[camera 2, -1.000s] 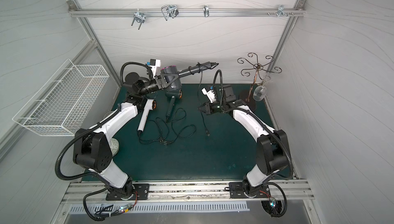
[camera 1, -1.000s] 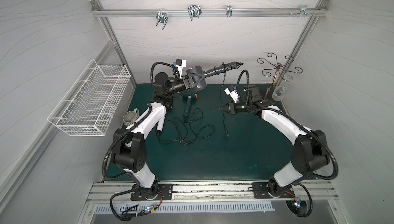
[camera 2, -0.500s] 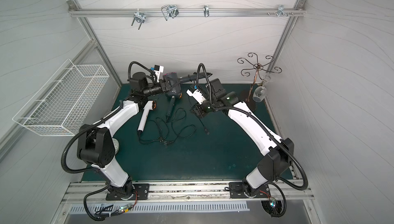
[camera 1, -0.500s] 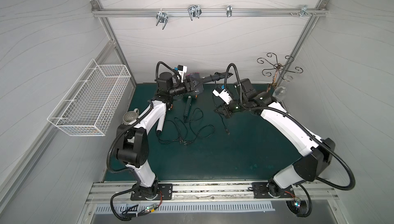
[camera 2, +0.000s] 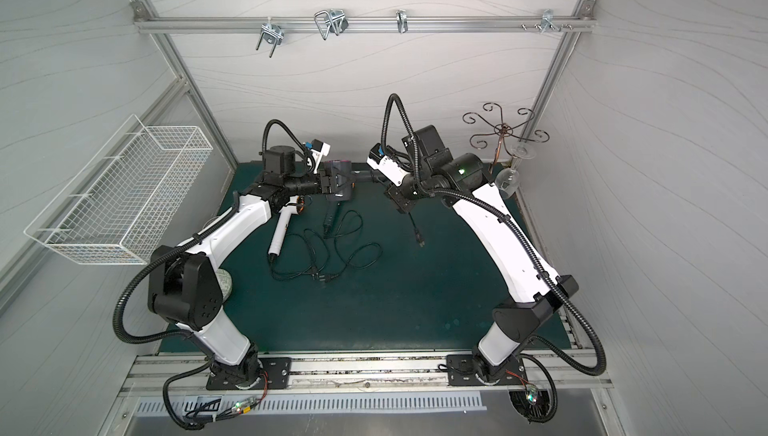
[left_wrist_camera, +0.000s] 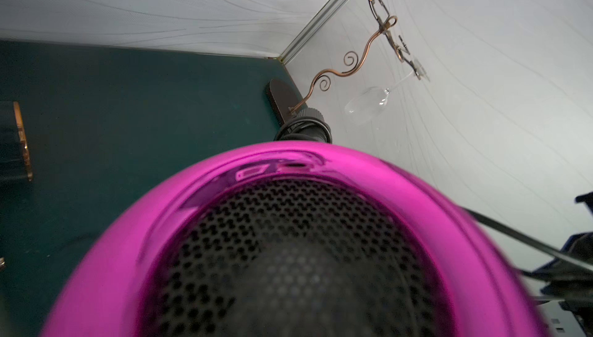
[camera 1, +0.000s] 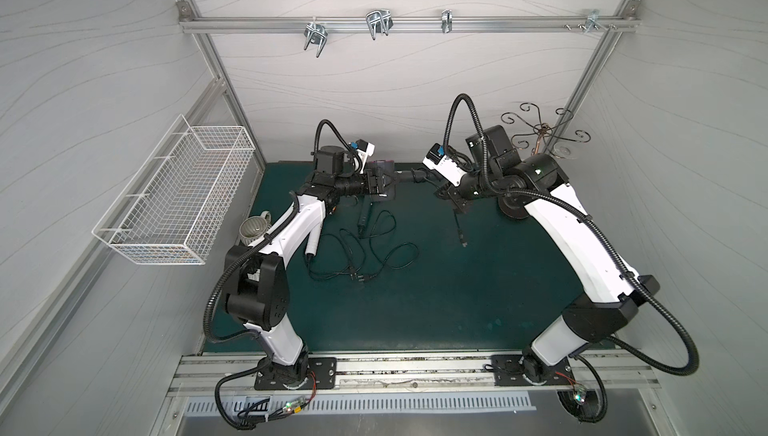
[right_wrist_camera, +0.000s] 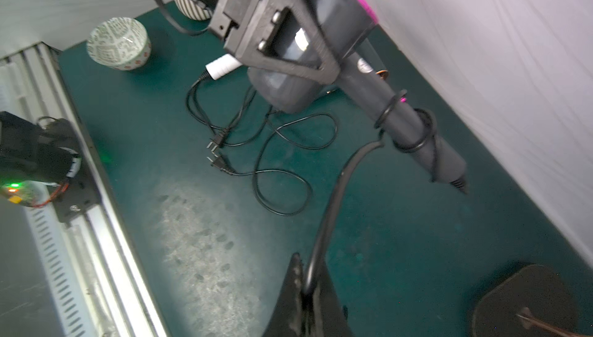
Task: Wrap the cord around the hair dryer
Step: Wrap the power cord around the hair dryer.
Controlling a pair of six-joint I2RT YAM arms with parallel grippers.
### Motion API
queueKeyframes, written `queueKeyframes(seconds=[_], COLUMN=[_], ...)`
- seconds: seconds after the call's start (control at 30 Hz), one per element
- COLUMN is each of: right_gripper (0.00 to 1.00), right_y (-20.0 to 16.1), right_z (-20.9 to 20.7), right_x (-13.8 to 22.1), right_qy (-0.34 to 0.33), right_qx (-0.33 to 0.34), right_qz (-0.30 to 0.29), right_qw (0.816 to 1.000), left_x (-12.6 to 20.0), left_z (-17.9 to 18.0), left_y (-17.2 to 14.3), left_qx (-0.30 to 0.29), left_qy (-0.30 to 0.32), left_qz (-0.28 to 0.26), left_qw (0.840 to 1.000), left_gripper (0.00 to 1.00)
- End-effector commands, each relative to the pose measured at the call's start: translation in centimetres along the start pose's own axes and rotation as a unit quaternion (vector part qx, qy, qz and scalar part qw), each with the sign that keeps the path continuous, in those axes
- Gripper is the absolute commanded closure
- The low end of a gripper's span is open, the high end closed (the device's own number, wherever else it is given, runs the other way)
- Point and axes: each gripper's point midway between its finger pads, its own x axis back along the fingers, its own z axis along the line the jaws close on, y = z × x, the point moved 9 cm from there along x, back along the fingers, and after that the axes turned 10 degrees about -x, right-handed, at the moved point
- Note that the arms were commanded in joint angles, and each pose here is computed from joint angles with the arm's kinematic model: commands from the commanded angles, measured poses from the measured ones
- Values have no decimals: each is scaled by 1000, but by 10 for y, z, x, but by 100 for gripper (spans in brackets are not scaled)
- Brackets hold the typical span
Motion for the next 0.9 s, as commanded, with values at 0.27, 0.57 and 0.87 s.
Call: queueKeyframes(seconds=[0.27,0.57,0.87], right_gripper=[100,100,100], right_y=[48,54,20], right_z=[-41,-89,-112], right_x=[10,-10,-60], right_qy=[-156,-118,98], right_qx=[115,122,-12], right_qz=[-85,-116,-102], right_qw=[977,979,990], left_x=[2,9,27], left_z=[-59,-96,-127], left_y=[-41,-45,-20], left_qx=[-74,-104,-136], left_qy=[-44,-127,-185], left_qz=[79,100,70], left_qw=[993,981,971], left_gripper=[100,100,100])
